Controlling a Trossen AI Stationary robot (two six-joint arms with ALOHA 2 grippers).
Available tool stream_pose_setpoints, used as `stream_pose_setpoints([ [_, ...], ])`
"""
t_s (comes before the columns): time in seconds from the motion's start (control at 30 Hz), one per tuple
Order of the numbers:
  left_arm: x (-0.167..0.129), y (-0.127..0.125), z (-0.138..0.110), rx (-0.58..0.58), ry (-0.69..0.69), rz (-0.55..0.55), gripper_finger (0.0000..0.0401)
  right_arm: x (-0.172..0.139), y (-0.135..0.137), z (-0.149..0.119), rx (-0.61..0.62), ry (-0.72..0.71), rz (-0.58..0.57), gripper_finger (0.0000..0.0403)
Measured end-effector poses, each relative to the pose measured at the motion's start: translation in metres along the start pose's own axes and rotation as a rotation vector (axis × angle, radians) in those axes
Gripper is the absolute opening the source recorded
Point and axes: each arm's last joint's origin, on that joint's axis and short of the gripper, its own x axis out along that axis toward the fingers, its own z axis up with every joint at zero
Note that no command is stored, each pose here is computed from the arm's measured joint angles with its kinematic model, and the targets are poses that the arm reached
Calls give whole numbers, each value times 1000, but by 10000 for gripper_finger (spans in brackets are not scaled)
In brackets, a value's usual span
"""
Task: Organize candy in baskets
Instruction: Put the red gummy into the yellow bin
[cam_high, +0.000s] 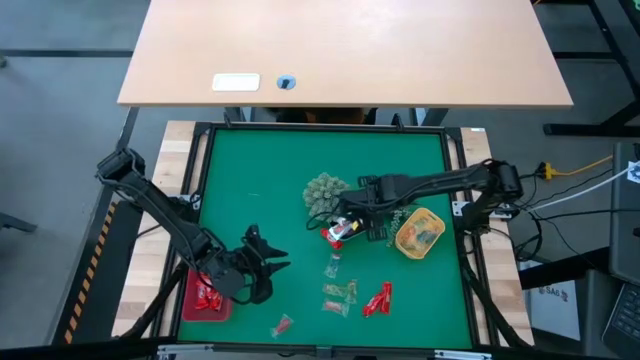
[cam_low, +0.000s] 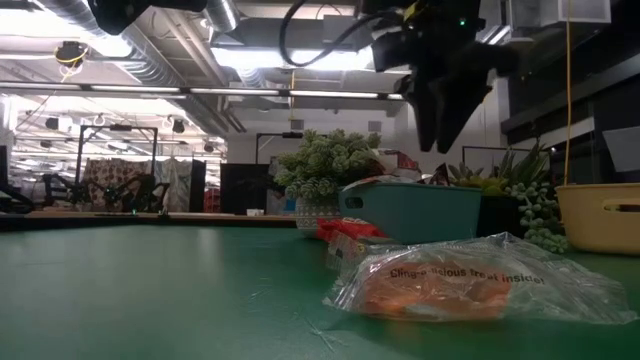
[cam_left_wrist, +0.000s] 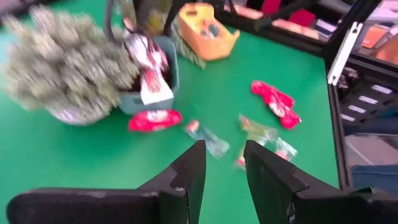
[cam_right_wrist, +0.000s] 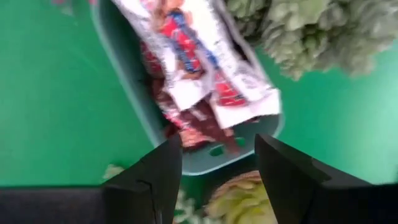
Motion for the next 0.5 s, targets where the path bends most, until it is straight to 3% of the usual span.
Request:
stream_pose_setpoints([
  [0.27, 25, -21, -35, -201, 238, -148, 107, -5, 10, -6, 73, 30, 240, 199],
  [0.5, 39, -46, -78, -347, 532, -320, 107, -8, 29, -4, 14, 22, 260, 199],
])
